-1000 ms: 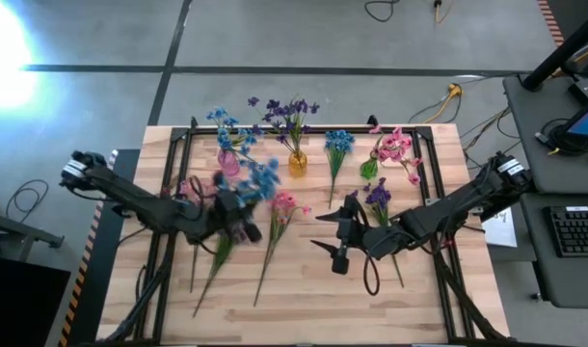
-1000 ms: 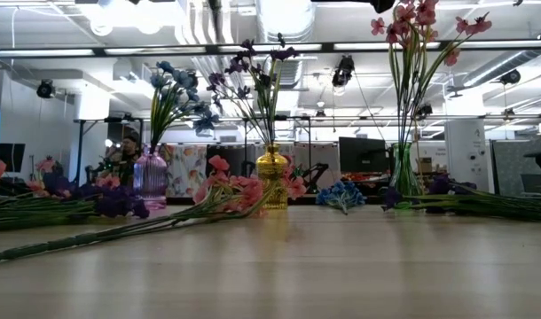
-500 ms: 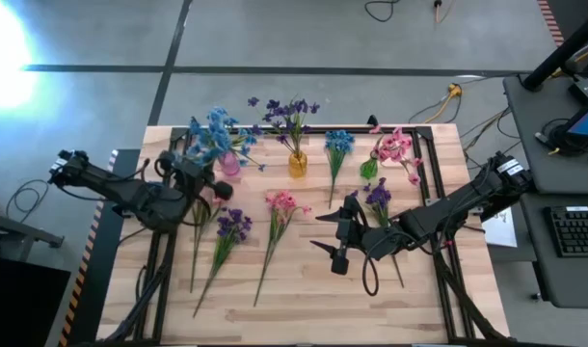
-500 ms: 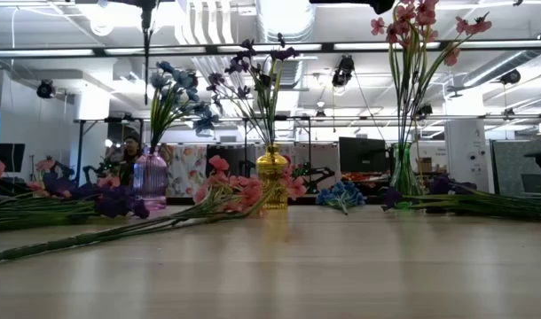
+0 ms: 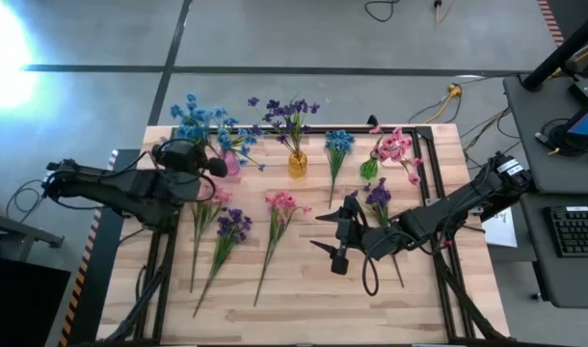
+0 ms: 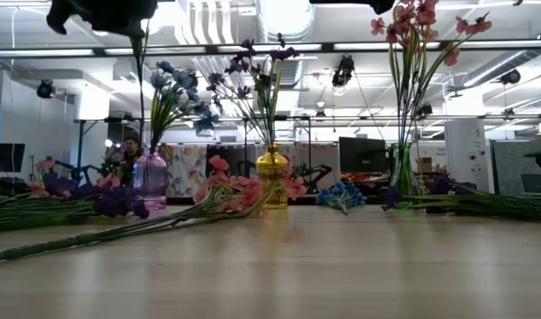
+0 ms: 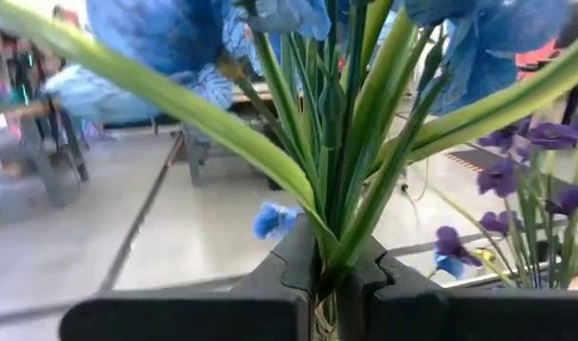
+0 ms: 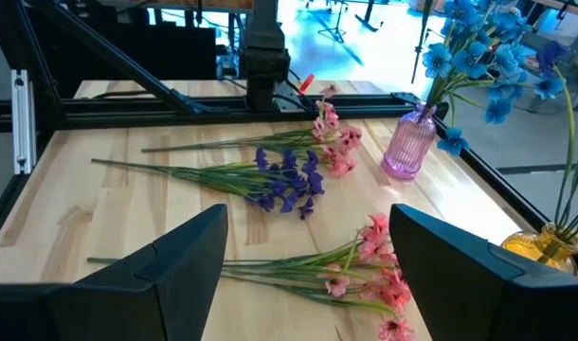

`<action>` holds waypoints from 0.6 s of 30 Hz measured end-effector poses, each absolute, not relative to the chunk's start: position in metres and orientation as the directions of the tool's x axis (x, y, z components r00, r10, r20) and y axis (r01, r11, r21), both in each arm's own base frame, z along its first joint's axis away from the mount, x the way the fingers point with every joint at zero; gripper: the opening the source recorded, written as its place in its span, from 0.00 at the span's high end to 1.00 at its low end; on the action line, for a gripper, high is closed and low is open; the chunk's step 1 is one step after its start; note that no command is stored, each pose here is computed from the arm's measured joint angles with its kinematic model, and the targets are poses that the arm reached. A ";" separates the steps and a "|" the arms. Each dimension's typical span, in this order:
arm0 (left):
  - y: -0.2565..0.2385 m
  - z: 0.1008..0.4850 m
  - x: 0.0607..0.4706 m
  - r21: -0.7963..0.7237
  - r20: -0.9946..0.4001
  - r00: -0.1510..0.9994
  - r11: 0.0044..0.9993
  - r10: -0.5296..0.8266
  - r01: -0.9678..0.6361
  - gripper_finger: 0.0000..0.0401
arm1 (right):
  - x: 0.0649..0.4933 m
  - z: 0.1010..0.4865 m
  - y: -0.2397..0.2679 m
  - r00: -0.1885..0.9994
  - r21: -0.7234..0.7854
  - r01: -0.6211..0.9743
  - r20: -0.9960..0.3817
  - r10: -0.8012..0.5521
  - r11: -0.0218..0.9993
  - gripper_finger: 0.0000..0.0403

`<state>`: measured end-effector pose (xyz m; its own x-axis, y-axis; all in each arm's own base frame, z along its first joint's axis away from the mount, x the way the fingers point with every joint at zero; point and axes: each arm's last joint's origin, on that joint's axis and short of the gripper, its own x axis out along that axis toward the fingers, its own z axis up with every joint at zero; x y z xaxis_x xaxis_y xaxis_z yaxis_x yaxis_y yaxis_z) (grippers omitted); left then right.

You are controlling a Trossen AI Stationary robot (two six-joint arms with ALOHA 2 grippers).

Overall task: Sort flowers into vase by color
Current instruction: Put the left blue flowers into the violet vase

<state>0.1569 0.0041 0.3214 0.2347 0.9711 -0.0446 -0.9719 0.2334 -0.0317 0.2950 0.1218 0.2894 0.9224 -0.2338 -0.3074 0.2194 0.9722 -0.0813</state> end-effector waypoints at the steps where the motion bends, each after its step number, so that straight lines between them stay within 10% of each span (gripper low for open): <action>1: 0.006 0.319 0.156 -0.051 -0.050 0.225 0.223 0.973 -0.974 1.00 | 0.295 0.289 0.122 0.922 -0.081 0.219 -0.308 -0.234 0.972 0.29; 18: 0.040 0.314 0.149 -0.078 -0.117 0.086 0.077 0.989 -0.994 1.00 | 0.295 0.289 0.122 0.922 -0.082 0.220 -0.307 -0.235 0.972 0.29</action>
